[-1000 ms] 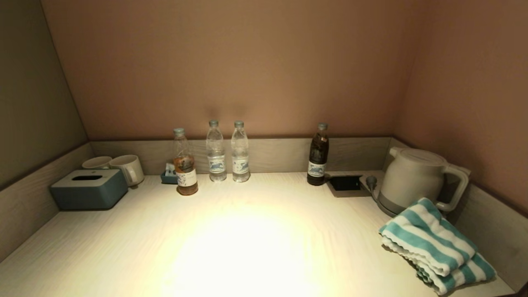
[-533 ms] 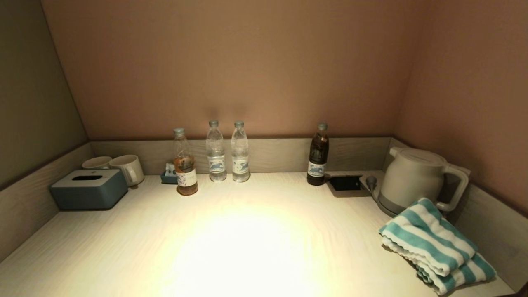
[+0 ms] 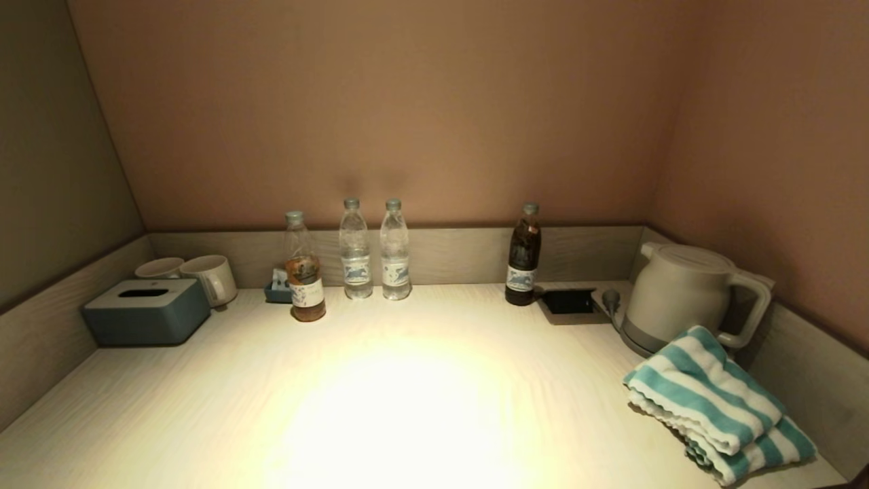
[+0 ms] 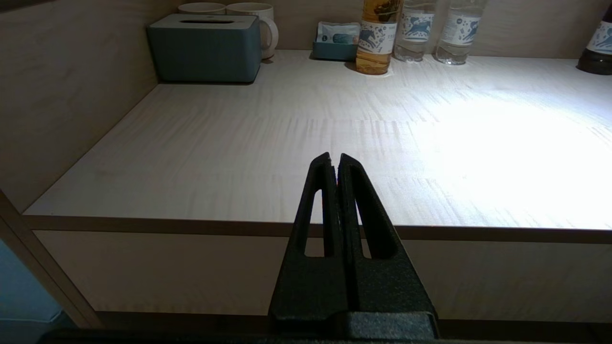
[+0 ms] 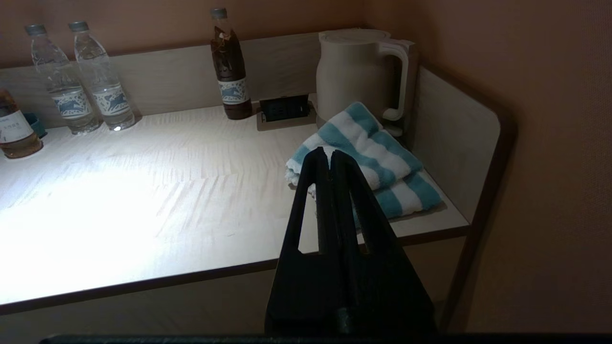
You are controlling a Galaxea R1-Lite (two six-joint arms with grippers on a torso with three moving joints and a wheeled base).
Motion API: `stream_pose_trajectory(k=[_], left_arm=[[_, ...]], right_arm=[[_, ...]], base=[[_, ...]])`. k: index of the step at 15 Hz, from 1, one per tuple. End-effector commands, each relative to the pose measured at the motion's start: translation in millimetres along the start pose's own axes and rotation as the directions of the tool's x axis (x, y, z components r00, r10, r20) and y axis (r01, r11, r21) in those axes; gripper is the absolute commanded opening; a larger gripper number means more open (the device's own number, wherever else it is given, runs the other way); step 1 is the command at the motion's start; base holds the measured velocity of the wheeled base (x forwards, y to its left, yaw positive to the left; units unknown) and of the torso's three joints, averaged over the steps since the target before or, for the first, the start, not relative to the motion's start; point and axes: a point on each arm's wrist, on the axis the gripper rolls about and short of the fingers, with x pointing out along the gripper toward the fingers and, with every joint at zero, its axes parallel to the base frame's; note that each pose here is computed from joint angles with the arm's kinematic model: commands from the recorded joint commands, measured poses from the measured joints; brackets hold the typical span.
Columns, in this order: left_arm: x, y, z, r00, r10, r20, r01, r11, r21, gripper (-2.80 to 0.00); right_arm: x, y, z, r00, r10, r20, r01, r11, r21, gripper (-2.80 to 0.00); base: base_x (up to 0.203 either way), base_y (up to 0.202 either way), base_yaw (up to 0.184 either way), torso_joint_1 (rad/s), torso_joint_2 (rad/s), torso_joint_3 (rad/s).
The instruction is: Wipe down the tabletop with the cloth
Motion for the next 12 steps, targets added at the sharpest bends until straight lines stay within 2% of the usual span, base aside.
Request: stream_pose_trajectory(k=[1, 2, 7, 12], left_arm=[[0.1, 0.0, 0.0, 1.000, 0.000, -0.002, 0.000, 1.000, -0.001, -2.80], [0.1, 0.0, 0.0, 1.000, 0.000, -0.002, 0.000, 1.000, -0.001, -2.80], [0.1, 0.0, 0.0, 1.000, 0.000, -0.002, 0.000, 1.000, -0.001, -2.80], [0.1, 0.0, 0.0, 1.000, 0.000, -0.002, 0.000, 1.000, -0.001, -2.80]], right_arm=[[-11.2, -2.1, -11.3, 0.998, 0.006, 0.068, -0.001, 0.998, -0.069, -2.80], [-14.5, -2.5, -12.4, 0.994, 0.011, 0.109, 0.000, 0.995, -0.100, -2.80], [-7.2, -1.4, -17.7, 0.988, 0.038, 0.149, -0.023, 0.994, -0.106, -2.80], [15.3, 0.8, -45.0, 0.973, 0.107, 0.203, -0.083, 0.989, -0.120, -2.80]], base=[[0.000, 0.000, 0.000, 0.000, 0.00, 0.000], [0.000, 0.000, 0.000, 0.000, 0.00, 0.000], [0.000, 0.000, 0.000, 0.000, 0.00, 0.000], [0.000, 0.000, 0.000, 0.000, 0.00, 0.000]])
